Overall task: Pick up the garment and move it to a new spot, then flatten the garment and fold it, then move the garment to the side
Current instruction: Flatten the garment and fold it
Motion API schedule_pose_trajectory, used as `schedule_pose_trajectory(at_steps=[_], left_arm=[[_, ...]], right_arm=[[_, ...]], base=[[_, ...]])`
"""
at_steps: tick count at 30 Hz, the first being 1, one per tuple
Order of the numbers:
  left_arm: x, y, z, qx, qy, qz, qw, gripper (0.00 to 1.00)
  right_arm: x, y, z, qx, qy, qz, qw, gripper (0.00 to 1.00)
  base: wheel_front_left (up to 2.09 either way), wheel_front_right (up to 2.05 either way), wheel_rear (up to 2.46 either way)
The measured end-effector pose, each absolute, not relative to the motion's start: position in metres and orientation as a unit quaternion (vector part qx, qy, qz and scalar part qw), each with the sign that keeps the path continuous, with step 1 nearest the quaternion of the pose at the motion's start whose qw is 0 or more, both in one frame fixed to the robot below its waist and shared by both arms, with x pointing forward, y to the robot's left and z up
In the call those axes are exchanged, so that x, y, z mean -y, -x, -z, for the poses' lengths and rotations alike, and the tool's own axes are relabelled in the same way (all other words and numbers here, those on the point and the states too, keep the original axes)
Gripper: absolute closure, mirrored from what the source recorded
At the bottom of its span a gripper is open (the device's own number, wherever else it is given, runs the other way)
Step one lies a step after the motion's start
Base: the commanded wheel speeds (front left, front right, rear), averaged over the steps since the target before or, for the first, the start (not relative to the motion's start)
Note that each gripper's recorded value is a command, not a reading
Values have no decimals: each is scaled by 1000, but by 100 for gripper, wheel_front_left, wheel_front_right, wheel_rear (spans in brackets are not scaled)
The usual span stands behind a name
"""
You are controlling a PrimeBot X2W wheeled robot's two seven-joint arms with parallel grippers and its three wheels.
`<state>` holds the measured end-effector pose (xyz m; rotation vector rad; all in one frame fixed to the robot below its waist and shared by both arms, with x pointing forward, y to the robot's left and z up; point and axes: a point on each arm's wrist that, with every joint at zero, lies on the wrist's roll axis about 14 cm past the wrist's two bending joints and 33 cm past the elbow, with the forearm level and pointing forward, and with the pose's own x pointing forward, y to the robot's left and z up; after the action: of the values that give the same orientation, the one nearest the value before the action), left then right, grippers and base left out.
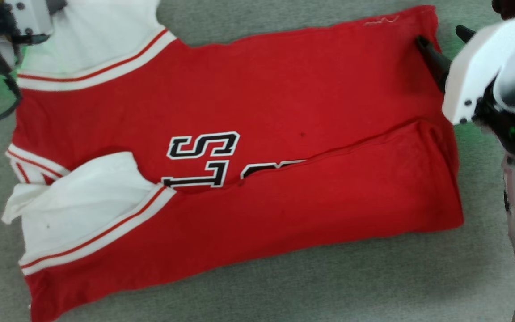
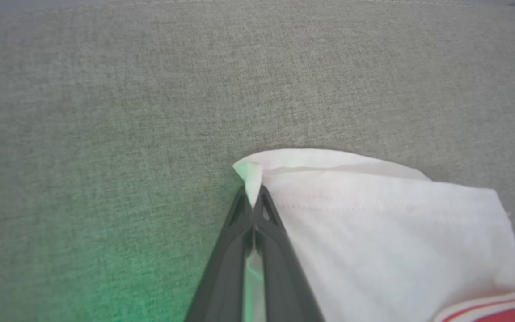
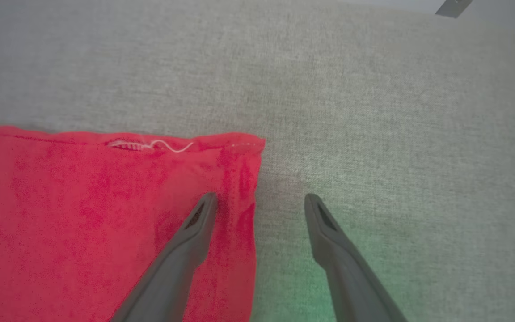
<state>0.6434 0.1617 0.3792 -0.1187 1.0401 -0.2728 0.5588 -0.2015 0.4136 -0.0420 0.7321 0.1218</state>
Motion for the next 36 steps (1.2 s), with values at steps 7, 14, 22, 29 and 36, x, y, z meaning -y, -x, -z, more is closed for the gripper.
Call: schedule_pose_trajectory(at_steps=[7,14,22,29,36], left_arm=[[-167,-641,-380,-485,64,128,863,100],[-165,-642,-390,-457,71,133,876,100],[-171,-637,-426,-431,82,137,888,100],[-182,-621,-470,-418,63,145,895,100],[-179,-584,-504,-396,52,181,899,100]], right_arm=[[183,-576,-394,-427,2,-84,900,98],[187,-582,-391,-445,15,-79,892,100],[202,-575,-411,-422,30,-70,903,100],[203,-562,-445,-382,52,-89,919,100],[197,-529,-468,-361,57,-116,924,100]], base=[[0,0,0],[0,0,0],[0,0,0],[0,0,0],[0,0,0]])
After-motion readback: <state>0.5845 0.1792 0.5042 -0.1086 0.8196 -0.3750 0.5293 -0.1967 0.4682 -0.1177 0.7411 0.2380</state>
